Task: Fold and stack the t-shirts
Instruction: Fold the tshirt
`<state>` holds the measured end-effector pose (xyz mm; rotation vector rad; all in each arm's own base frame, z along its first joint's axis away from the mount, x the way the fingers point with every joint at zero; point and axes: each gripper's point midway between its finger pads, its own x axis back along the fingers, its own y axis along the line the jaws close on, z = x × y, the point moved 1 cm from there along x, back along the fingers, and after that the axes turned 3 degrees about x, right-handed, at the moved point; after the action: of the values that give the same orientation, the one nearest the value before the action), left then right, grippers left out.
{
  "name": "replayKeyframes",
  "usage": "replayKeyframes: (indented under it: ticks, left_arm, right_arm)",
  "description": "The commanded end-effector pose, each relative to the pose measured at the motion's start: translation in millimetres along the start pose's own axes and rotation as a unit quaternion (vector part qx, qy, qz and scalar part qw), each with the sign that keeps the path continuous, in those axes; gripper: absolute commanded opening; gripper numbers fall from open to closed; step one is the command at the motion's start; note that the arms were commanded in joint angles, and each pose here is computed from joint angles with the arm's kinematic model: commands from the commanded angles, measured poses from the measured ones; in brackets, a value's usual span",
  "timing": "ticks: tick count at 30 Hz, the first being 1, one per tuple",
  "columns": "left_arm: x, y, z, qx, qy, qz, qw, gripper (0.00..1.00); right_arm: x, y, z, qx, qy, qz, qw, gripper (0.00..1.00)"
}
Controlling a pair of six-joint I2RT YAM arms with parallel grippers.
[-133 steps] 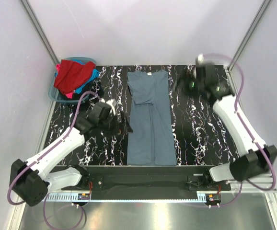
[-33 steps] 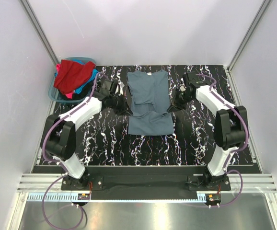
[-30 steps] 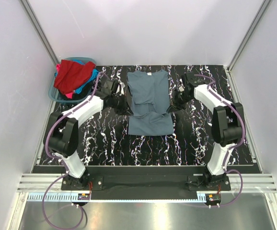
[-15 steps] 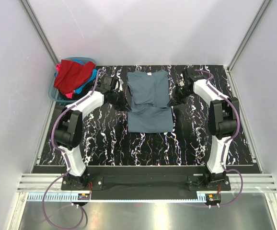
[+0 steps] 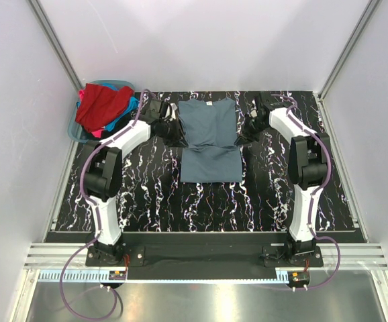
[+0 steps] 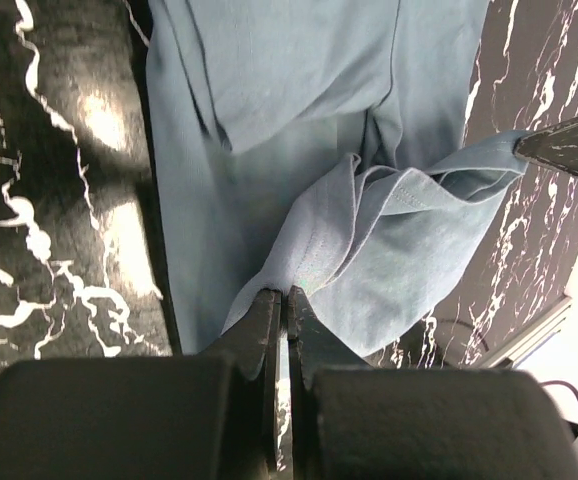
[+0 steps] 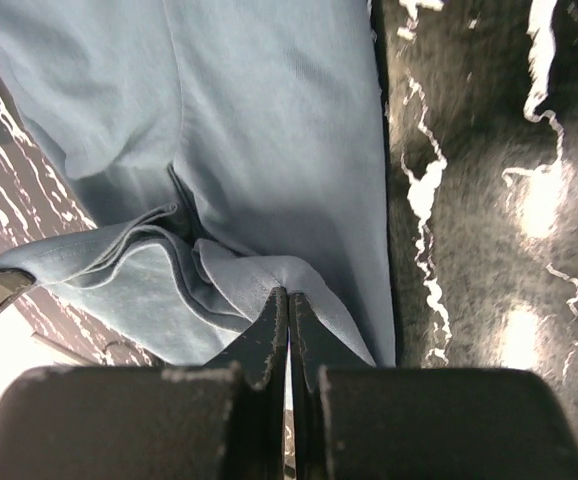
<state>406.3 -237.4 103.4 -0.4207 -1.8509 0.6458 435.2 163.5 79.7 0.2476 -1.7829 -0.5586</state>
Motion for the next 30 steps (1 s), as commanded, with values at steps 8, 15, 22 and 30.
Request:
replayKeyframes:
  ticks: [8,15,22,30]
  left_arm:
    - [-11.6,8.6,-26.0,-0.008,-0.024,-0.008,1.000,0.00]
    - [-17.0,18.0,-34.5,-0.009,-0.029,-0.017,0.999,0.00]
    - [-16.4,11.8,-43.0,-0.014,-0.034,-0.007,0.999,0.00]
    - [4.5,-7.2,-48.1,-0.018,-0.053,0.014,0.998,0.00]
  right_arm:
    - [-9.4,-4.0,-28.5,0.018,-0.022,0.006,1.000,0.00]
    - [-17.1,-5.3,-35.4,0.019,-0.019,0.007,1.000,0.00]
    - [-7.8,-3.2,-43.8,0.028,-0.036,0.015,0.999,0.00]
    - [12.0,10.3,-49.3,0.036,-0.051,0.001,0.998,0.00]
